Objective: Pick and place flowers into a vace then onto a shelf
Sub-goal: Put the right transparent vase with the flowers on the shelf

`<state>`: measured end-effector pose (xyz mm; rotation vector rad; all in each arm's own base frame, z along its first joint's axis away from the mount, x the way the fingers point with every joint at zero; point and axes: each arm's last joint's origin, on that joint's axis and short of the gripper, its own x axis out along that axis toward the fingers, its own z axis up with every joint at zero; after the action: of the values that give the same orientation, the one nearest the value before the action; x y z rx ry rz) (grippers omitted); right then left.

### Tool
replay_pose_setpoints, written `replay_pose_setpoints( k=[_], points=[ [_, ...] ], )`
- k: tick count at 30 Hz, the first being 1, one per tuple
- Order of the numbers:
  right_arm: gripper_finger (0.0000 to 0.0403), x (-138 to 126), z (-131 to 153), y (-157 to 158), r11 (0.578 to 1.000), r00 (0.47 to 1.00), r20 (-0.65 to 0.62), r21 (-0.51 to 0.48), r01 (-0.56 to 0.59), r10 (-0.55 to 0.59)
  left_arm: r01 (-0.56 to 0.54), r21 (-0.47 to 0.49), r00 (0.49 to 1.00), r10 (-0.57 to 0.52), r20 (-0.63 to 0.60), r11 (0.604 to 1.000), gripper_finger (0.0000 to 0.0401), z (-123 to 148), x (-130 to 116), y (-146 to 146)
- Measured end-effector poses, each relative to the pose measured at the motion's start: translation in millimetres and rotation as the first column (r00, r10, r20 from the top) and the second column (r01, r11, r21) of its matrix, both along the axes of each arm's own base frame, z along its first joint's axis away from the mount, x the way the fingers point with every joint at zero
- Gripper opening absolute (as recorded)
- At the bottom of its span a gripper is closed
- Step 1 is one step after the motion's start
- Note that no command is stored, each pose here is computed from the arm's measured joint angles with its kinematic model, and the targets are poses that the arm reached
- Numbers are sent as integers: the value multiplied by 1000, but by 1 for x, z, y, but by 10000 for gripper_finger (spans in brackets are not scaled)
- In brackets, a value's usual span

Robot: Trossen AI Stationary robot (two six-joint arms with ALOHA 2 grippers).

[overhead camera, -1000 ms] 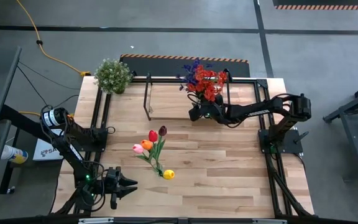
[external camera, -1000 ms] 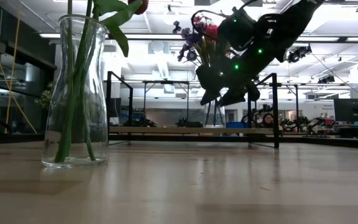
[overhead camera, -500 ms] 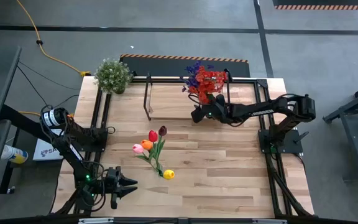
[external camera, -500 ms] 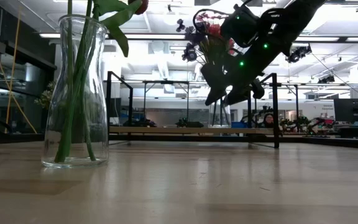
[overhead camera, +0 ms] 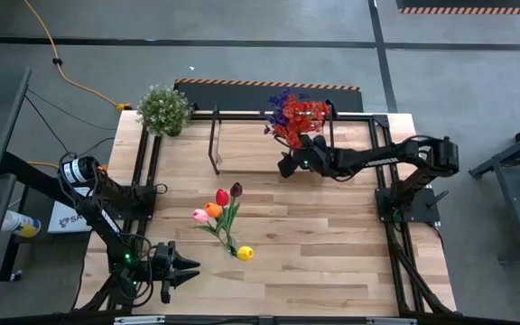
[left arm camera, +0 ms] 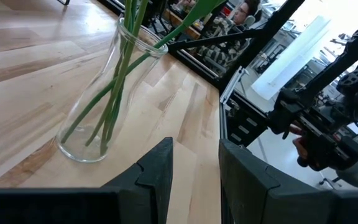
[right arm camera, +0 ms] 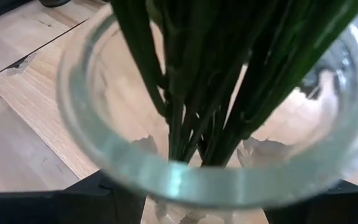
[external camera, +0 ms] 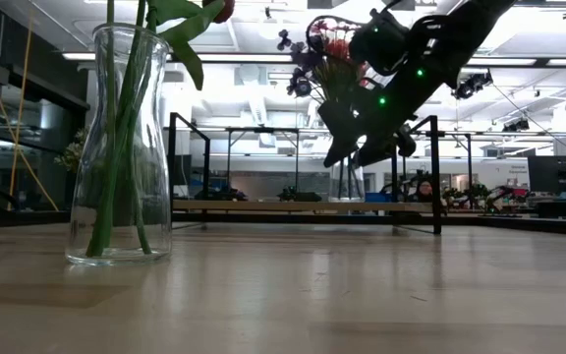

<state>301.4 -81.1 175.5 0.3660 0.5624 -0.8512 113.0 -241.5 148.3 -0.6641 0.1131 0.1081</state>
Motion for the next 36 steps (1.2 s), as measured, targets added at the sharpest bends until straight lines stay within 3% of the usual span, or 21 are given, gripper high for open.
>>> replay_pose_setpoints(
  k=[10,36],
  points=[
    [272,-3,-5,-2,999,999,-39,34,-13,14,0,0,1000,0,0,1000,163,0,0,0],
    [273,-4,-5,0,996,999,-34,80,-24,27,0,3,1000,0,-1,1000,163,0,0,0]
  ],
)
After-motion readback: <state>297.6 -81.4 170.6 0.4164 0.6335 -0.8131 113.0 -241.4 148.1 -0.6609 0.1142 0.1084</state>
